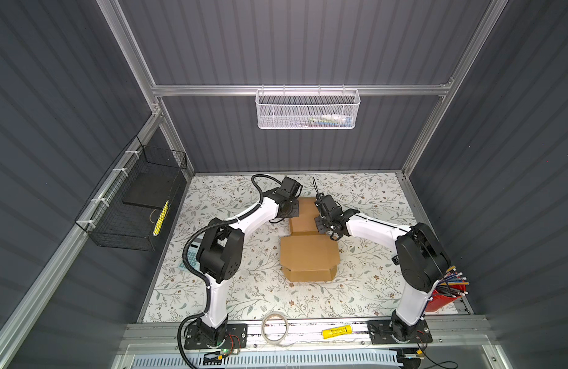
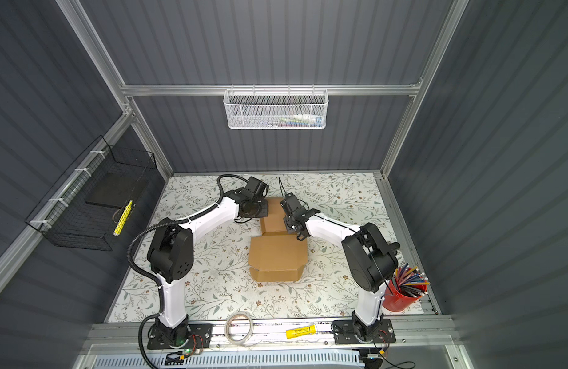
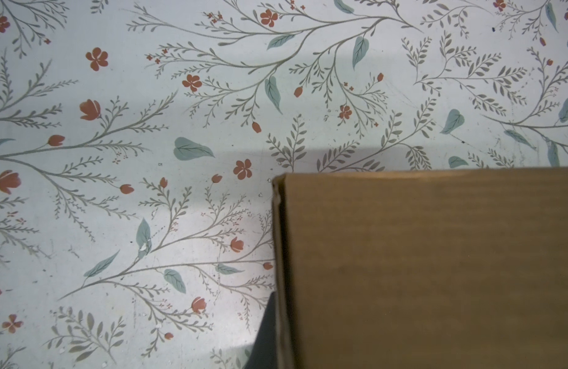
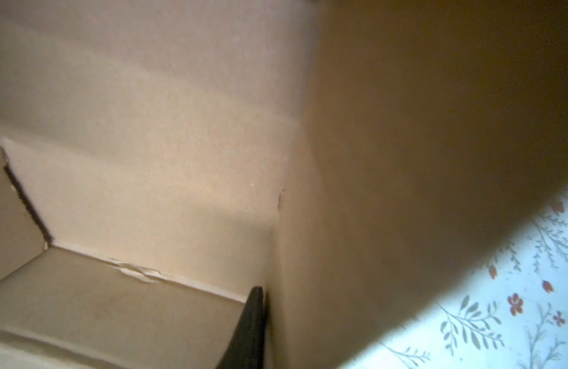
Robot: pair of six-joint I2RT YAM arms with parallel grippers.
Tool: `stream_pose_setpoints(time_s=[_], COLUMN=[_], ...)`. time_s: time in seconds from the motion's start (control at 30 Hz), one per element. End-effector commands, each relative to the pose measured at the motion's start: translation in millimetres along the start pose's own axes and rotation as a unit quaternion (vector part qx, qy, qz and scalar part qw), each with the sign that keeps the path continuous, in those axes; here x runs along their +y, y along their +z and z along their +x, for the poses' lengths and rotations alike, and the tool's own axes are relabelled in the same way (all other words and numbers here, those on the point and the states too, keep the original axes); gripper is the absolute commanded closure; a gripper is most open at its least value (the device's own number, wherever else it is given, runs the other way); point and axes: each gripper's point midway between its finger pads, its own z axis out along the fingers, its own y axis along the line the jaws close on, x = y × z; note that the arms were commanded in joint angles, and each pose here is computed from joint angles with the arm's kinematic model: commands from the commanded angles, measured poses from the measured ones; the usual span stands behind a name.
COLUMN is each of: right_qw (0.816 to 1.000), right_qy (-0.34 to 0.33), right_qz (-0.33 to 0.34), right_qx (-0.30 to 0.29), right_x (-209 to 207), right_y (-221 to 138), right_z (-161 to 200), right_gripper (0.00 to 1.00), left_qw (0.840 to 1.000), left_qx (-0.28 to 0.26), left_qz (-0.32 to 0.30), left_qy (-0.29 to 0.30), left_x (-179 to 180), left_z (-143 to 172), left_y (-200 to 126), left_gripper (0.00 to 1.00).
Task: Assemble paper box
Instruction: Fold the bottom flaps of a flat cardboard box at the center of the table.
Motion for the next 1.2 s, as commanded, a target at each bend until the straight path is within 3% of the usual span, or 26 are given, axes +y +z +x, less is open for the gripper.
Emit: stream_pose_setpoints(time_s=[0.0, 0.53, 0.77, 1.17], right_qw=[0.998, 0.995, 0.998, 0.999], right_qy=[-0.039, -0.078, -0.04, 0.022], right_qz=[0.005, 0.035, 0.012, 0.009], right_qx=[0.045, 0.054, 0.044, 0.023], right_x=[4.2, 6.7, 14.3, 13.0], right_y=[7.5, 12.5, 9.8, 6.6], right_z=[27.3, 31.0, 23.1, 1.7], right_gripper=[0.87, 0.87, 0.79, 0.77], left_qw=[1.0, 1.0, 1.0, 1.0], left_qx=[-0.021, -0.014, -0.007, 0.008], left_qz=[0.022, 0.026, 0.025, 0.024], left_qy=[-0.001, -0.004, -0.006, -0.002], left_x=[-12.8, -14.6, -11.7, -8.0], left_z=[-19.3, -16.2, -8.2, 4.0], left_y=[-6.9, 0.2, 3.1, 4.6], left_gripper=[1.0, 1.0, 1.0, 1.0])
